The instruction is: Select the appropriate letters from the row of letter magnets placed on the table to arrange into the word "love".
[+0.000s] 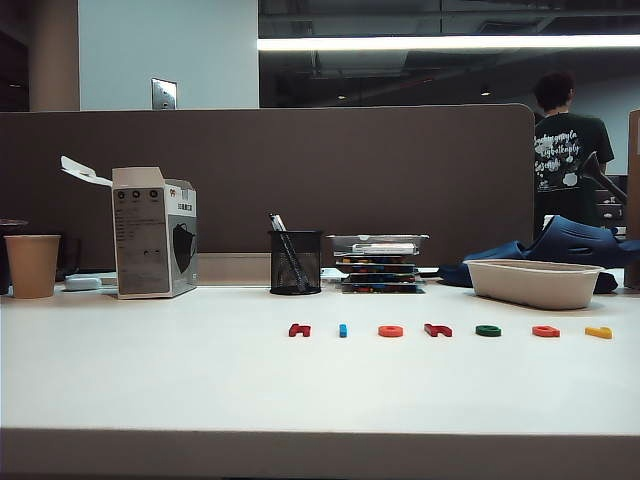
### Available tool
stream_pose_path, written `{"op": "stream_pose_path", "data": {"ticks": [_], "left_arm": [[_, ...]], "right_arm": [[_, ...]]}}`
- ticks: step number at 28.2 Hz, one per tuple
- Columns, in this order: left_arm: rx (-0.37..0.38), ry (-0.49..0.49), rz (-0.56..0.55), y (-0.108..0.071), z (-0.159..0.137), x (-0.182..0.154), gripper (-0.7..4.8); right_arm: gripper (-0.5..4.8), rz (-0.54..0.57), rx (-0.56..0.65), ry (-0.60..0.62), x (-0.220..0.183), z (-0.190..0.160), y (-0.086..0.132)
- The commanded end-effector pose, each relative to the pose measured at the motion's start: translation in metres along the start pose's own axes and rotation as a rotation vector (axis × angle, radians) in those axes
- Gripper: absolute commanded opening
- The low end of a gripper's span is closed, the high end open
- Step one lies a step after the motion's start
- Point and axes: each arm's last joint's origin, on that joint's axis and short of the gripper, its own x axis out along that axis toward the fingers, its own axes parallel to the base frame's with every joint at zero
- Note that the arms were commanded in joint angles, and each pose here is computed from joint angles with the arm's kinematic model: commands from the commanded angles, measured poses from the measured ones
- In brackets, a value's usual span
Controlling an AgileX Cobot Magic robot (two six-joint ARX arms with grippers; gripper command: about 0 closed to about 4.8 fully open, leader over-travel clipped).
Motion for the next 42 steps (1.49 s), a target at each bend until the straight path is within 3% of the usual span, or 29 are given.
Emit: {"op": "stream_pose_path", "data": {"ticks": [1, 15, 21, 23, 26, 28, 31, 33, 35, 42], "left_arm": [[-0.002, -0.02, -0.002, 0.0, 0.003, 0.0, -0.05], [-0.004, -0.021, -0.004, 0.0, 0.003, 0.0, -0.05], [-0.077, -0.035, -0.021, 0.0, 0.009, -0.001, -0.05], [-0.126, -0.025, -0.071, -0.002, 0.014, -0.002, -0.05], [-0.131, 0.018, -0.146, -0.004, 0.027, -0.005, -0.05], [-0.134, 0.043, -0.165, -0.004, 0.039, -0.009, -0.05], [-0.142, 0.088, -0.206, -0.006, 0.084, -0.025, -0.05], [-0.191, 0.123, -0.227, -0.006, 0.105, -0.033, -0.05], [-0.257, 0.188, -0.235, -0.007, 0.126, -0.038, -0.05], [-0.316, 0.419, -0.377, -0.01, 0.195, -0.032, -0.05]], "right_arm": [[-0.05, 0.0, -0.003, -0.018, 0.0, 0.0, 0.0], [-0.05, 0.0, -0.003, -0.018, 0.0, 0.0, 0.0], [-0.05, 0.0, -0.003, -0.018, 0.0, 0.0, 0.0], [-0.05, 0.0, -0.003, -0.018, 0.0, 0.0, 0.0], [-0.05, 0.0, -0.003, -0.018, 0.0, 0.0, 0.0], [-0.05, -0.001, -0.003, -0.018, 0.0, 0.0, 0.0], [-0.05, -0.001, -0.003, -0.018, 0.0, 0.0, 0.0], [-0.05, -0.001, -0.003, -0.017, 0.0, 0.0, 0.0], [-0.05, -0.001, -0.003, -0.016, 0.0, 0.0, 0.0], [-0.05, 0.0, -0.003, -0.014, 0.0, 0.0, 0.0]]}}
